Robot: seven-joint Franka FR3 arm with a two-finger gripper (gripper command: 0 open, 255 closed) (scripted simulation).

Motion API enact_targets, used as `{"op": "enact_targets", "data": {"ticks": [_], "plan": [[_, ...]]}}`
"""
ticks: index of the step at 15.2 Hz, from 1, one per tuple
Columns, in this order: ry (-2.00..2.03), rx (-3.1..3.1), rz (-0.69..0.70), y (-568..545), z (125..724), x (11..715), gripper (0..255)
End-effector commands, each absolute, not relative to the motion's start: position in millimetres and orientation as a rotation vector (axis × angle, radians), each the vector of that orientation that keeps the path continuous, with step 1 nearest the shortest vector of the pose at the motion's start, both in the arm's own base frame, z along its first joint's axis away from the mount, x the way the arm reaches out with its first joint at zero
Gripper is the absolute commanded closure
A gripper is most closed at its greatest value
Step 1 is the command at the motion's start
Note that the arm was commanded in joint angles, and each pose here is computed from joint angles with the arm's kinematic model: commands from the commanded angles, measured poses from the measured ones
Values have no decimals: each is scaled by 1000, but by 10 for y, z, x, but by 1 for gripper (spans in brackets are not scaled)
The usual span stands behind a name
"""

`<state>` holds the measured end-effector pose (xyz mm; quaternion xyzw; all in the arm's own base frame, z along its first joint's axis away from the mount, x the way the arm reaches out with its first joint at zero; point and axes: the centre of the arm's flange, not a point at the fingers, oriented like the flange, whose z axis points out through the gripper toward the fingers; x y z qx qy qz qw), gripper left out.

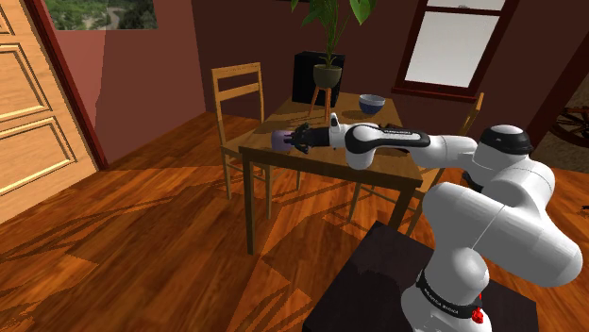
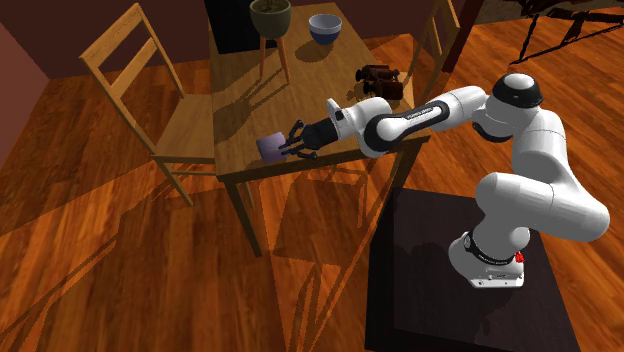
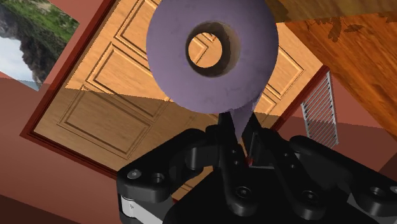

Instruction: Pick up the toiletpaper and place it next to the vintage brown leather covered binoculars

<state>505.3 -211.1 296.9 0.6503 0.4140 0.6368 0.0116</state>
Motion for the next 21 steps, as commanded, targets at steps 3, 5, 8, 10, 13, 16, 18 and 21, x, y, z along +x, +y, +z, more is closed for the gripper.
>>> {"op": "enact_targets", "data": {"ticks": [3, 5, 8, 10, 13, 16, 18, 21], "plan": [[1288, 2035, 1983, -2120, 2944, 5057, 255], [1288, 2035, 1983, -2122, 2998, 5051, 255], [1288, 2035, 1983, -2123, 3156, 5051, 255], [1288, 2035, 1983, -2123, 3262, 5051, 255], [1288, 2035, 1983, -2123, 3420, 5051, 255], [1288, 2035, 1983, -2123, 3579, 5051, 255], [1288, 2035, 1983, -2123, 3684, 5051, 255], [1288, 2035, 1983, -2123, 3843, 5051, 255]]}}
